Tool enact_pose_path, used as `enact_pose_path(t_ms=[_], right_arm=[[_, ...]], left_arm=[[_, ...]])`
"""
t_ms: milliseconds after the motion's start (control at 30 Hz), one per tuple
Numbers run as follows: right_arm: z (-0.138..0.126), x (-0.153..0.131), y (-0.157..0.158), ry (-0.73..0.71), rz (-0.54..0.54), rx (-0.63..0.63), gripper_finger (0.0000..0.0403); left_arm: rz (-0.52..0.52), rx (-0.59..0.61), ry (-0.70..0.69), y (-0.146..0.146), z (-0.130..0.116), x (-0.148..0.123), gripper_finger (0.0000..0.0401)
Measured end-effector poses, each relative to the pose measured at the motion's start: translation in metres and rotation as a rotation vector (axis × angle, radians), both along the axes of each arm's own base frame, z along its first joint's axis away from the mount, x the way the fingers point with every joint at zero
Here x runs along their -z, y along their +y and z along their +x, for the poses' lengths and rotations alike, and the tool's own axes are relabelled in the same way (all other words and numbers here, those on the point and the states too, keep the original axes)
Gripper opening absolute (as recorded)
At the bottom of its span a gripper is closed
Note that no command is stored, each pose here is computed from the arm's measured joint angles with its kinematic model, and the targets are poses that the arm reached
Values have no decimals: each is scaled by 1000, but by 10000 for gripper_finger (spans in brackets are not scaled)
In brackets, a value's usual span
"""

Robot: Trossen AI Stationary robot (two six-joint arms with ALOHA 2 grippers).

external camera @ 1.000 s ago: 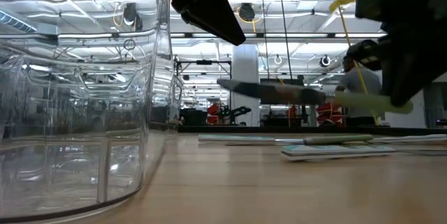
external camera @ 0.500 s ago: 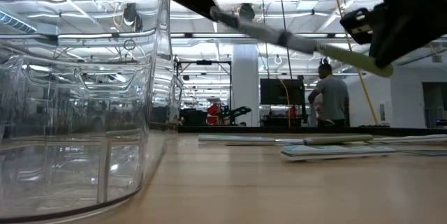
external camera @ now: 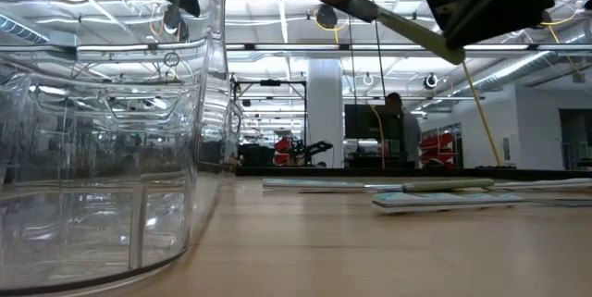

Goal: Sort silverware by color (type)
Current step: Put the bottom green table knife into the top transparent bin

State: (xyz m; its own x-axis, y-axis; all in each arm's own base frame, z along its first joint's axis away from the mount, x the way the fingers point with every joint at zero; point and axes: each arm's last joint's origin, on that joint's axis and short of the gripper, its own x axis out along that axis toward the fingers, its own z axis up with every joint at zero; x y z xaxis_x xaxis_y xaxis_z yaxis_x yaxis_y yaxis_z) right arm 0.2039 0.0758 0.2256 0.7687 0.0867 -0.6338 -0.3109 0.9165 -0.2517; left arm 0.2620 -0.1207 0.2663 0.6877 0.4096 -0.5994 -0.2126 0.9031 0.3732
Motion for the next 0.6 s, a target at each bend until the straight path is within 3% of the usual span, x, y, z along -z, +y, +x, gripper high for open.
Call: enact_pose_path(t_ms=[233,400,600], right_arm=[[4,-2,-11,-18,-30,20,12],[7,-2,-18,-27,-28,55,12],[10,-4,-22,-47,-3,62,12]], left_arm=[[-255,55,-43,-22,-7,-2,97],[-256,100,-67,-58,-16,12,97],[-331,184,-135,-102,-12,33,97]])
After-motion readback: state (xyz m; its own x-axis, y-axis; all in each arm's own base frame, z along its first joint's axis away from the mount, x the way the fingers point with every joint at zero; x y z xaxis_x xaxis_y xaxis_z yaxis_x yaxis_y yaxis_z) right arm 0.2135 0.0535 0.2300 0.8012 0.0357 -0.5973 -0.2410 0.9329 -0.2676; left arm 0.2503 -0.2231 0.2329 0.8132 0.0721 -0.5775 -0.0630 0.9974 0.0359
